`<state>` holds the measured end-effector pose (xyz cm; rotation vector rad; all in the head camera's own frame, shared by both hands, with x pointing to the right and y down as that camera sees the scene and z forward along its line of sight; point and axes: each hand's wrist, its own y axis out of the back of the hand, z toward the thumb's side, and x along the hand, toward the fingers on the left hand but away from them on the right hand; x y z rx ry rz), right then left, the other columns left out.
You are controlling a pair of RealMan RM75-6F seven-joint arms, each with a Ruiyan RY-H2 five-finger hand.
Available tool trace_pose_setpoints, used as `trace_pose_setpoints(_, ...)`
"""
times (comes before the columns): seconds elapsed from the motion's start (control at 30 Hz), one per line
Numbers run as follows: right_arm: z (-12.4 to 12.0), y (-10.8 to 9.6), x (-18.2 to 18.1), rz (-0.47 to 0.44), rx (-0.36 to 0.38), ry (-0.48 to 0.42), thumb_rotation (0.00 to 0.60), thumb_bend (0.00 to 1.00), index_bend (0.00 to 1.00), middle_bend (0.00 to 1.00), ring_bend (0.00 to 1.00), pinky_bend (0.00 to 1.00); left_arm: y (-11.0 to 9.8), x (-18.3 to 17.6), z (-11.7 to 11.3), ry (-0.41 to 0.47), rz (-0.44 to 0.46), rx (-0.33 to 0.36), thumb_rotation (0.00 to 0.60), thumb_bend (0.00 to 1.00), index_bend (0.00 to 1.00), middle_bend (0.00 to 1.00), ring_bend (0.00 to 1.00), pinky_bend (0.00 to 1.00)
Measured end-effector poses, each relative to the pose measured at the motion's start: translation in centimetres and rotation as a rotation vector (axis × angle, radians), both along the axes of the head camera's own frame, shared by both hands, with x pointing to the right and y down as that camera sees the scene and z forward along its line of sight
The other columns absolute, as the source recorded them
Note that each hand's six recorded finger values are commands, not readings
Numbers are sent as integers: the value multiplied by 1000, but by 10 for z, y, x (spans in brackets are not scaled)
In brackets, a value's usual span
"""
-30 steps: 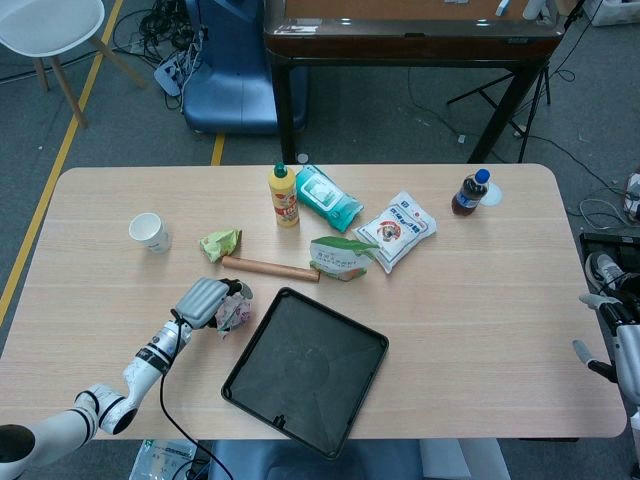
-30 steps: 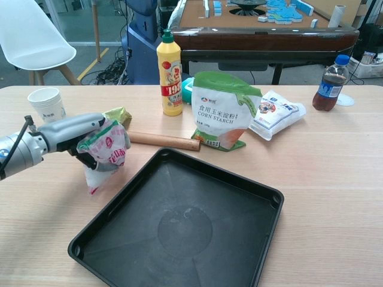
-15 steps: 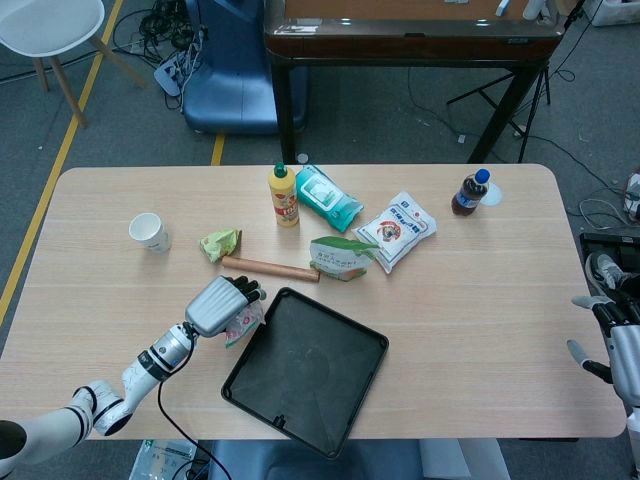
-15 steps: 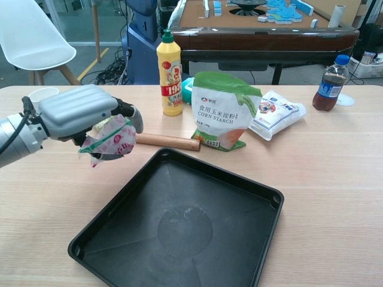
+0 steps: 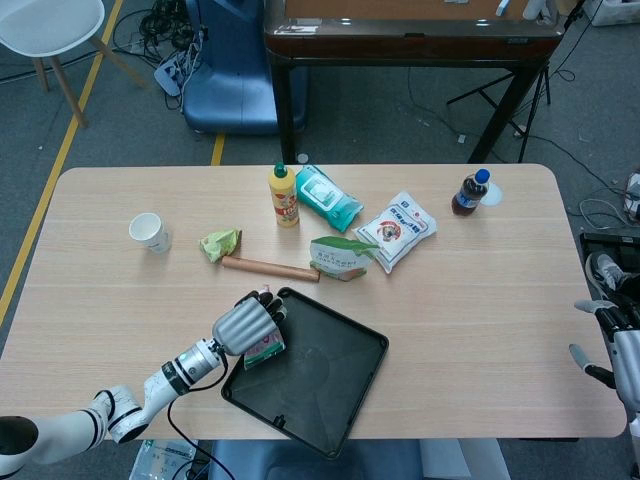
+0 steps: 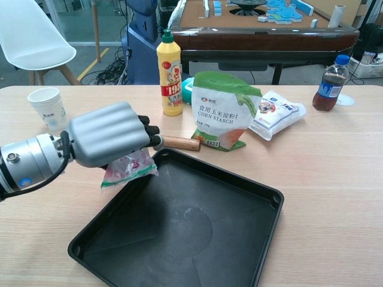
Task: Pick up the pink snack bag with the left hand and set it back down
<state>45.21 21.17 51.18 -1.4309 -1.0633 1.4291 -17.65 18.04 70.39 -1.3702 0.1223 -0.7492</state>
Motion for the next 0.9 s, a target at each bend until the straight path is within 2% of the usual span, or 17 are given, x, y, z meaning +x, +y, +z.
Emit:
trace_pose_setpoints(0.27,-2,2,3,6,5,-2,600,196,334,387,213,246,9,6,5,-205,87,183,600,343,258,454,449,732)
trace_pose_setpoints(0.5,-2,3,5,9,8,-2,600,195,334,387,213,246,18,3,9,-340,101,263,600,344,193,446,450,732)
trace_pose_setpoints(0.73,-2,3,4,6,10,-5,600,196,334,387,213,246,27,2,12,-480,129,374,600,351,165,439,452,733)
trace_pose_setpoints(0.9,-3,4,6,14,12,-2,600,195,334,387,213,246,34,6,10,-538,131,411,600,356,150,440,453,736)
